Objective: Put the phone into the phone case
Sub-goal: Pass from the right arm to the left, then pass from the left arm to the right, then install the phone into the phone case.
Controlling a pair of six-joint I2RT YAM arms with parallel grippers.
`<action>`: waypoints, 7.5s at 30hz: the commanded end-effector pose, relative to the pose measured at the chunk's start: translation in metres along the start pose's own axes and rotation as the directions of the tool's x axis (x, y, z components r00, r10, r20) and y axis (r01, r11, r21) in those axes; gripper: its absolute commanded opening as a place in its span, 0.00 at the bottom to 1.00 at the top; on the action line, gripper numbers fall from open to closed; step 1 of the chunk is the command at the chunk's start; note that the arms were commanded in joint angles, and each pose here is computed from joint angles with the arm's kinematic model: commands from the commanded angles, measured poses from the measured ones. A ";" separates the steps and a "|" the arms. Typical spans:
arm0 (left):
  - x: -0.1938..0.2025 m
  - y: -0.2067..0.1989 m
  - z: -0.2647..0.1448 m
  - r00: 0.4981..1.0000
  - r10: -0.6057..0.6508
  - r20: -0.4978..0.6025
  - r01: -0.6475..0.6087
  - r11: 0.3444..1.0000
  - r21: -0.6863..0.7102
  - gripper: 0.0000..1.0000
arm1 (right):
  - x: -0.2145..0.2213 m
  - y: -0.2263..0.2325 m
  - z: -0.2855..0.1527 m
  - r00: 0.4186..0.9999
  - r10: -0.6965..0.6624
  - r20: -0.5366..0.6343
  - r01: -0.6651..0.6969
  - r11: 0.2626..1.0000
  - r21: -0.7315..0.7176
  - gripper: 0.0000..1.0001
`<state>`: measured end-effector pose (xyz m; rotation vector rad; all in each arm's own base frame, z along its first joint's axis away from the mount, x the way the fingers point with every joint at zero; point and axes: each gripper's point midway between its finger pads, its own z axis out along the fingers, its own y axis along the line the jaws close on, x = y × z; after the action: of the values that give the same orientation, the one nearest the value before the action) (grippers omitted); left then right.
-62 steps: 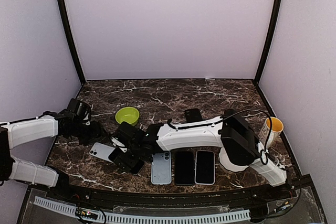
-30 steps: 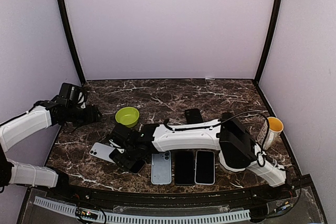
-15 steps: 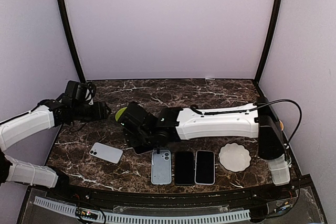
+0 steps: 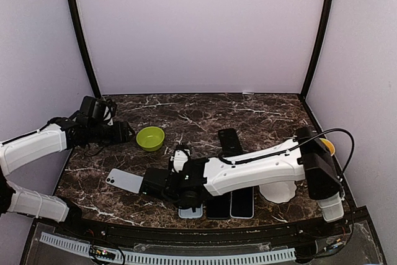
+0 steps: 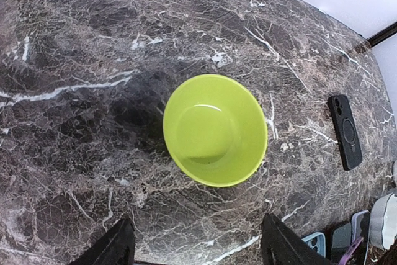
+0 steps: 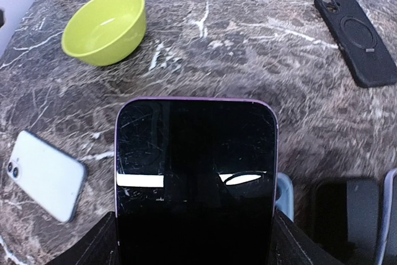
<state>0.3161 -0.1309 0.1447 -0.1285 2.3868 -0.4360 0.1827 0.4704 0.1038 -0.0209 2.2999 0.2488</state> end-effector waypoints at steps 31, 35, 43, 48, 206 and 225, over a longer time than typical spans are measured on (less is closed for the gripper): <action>-0.004 -0.087 -0.058 0.985 0.131 0.111 -0.169 0.859 0.484 0.66 | -0.028 0.057 -0.141 0.695 -0.546 0.467 0.711 0.618 -0.335 0.00; -0.002 -0.115 -0.108 0.996 0.064 0.058 -0.087 0.769 0.633 0.62 | -0.048 0.058 -0.162 0.586 -0.582 0.564 0.808 0.467 -0.358 0.00; 0.017 -0.145 -0.189 0.987 0.159 -0.020 -0.080 0.595 0.800 0.78 | -0.083 0.048 -0.160 0.443 -0.651 0.617 0.895 0.366 -0.257 0.00; 0.034 -0.146 -0.184 0.976 0.203 -0.079 -0.059 0.593 0.803 0.78 | -0.094 0.053 -0.158 0.429 -0.646 0.632 0.902 0.349 -0.255 0.00; -0.048 -0.284 -0.180 0.104 0.278 0.955 -0.796 0.599 -0.088 0.17 | -0.326 -0.018 -0.207 0.823 0.568 0.020 -0.107 0.189 -0.976 0.00; -0.007 -0.217 -0.124 0.585 0.526 0.617 -0.762 0.617 0.196 0.74 | -0.257 -0.076 -0.084 0.955 0.168 0.246 -0.078 0.937 -0.340 0.00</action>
<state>0.2320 -0.3242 0.3610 0.7581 1.2619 -0.4438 0.2961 0.3854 0.3793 0.0140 1.8316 1.0811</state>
